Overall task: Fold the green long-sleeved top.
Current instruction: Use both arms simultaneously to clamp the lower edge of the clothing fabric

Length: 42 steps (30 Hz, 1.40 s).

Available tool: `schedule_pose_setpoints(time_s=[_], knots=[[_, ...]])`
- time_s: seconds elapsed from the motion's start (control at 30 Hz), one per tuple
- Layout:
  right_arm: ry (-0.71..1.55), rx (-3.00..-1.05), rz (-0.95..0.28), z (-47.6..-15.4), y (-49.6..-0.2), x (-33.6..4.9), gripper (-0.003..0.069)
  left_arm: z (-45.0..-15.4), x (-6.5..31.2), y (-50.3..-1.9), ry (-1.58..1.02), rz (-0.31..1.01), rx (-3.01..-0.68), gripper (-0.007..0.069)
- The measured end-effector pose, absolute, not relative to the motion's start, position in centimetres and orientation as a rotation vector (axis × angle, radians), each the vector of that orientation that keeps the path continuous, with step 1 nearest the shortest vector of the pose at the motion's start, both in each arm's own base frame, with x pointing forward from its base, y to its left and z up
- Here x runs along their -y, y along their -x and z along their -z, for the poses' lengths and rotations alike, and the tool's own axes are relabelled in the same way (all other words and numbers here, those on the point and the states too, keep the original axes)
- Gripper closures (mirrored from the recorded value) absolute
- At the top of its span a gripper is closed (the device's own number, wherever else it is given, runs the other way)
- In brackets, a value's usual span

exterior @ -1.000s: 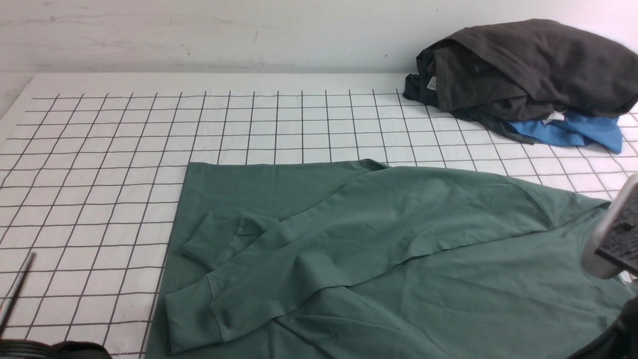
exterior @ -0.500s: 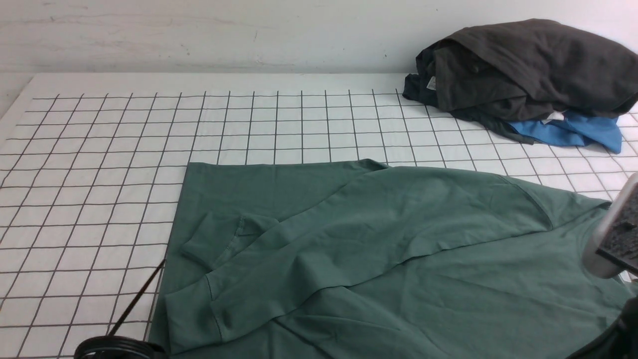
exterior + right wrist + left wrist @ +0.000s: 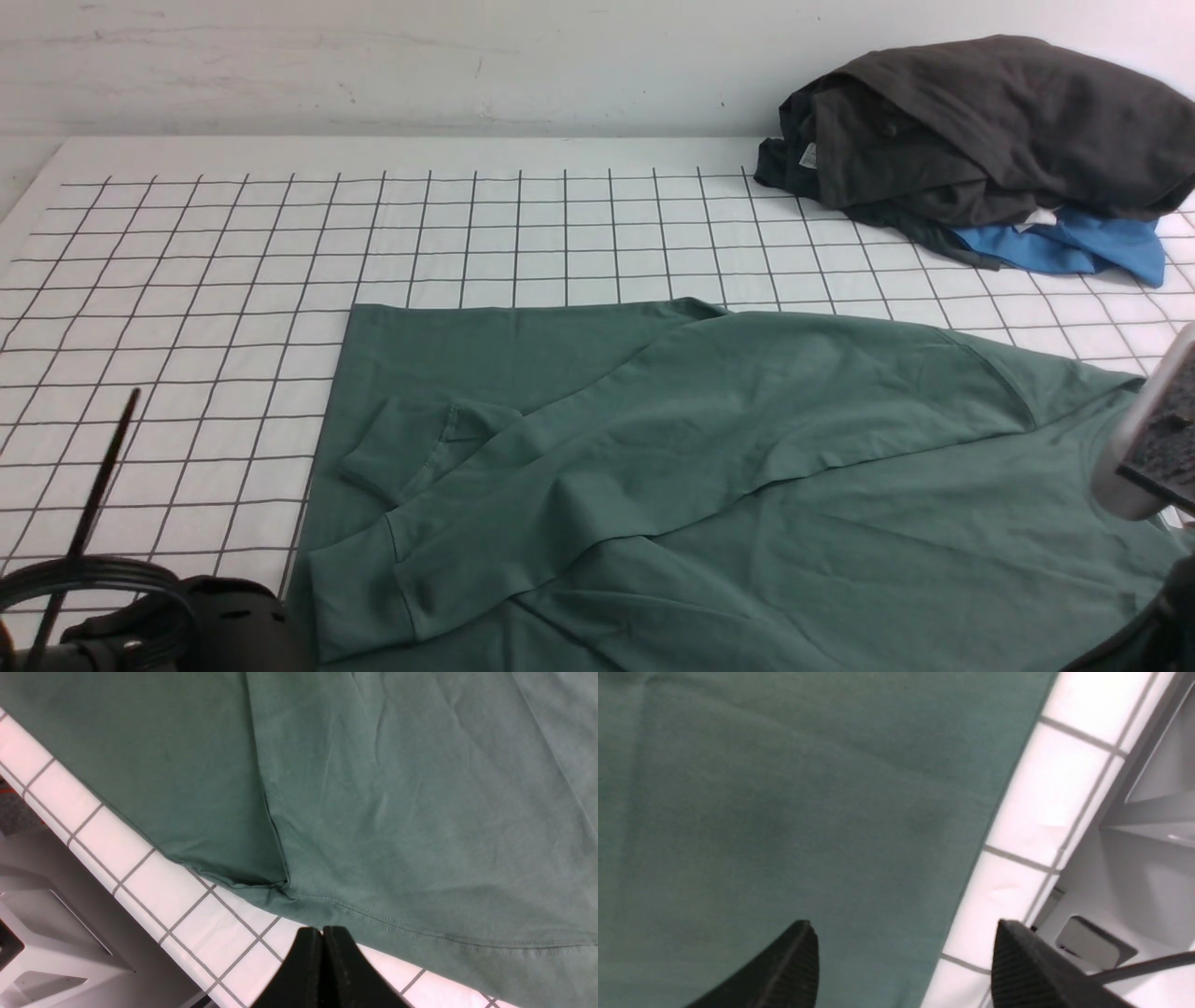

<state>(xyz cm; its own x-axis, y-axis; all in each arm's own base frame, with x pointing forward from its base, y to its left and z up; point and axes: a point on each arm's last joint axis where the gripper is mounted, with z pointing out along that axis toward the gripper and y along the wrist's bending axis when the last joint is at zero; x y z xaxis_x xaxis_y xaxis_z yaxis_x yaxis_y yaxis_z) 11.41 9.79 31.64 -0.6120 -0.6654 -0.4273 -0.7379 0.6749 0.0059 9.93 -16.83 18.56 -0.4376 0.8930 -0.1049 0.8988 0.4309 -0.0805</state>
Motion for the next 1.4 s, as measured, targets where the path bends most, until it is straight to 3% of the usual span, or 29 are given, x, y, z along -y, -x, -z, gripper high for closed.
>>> schedule_pose_setpoints(time_s=[0.23, 0.63, 0.73, 1.1, 1.23, 1.4], knots=[[1.099, -2.497, -0.251, -31.6, -11.4, -9.8, 0.0673, -16.1, 16.3, -10.1, -1.731, 0.061, -2.666, 0.0167], [1.099, -2.497, -0.251, -31.6, -11.4, -9.8, 0.0673, -14.9, 16.5, -10.3, -1.774, 0.011, -2.696, 0.0172], [1.099, -2.497, -0.251, -31.6, -11.4, -9.8, 0.0673, -14.9, 16.5, -10.3, -1.769, 0.003, -2.697, 0.0224], [1.099, -2.497, -0.251, -31.6, -11.4, -9.8, 0.0673, -15.1, 16.7, -10.4, -1.765, 0.009, -2.707, 0.0585], [1.098, -2.498, -0.251, -31.6, -11.4, -9.8, 0.0673, -15.4, 16.8, -10.5, -1.777, -0.004, -2.709, 0.0623], [1.098, -2.498, -0.251, -31.6, -11.4, -9.8, 0.0673, -15.6, 16.8, -10.6, -1.759, -0.014, -2.73, 0.0597]])
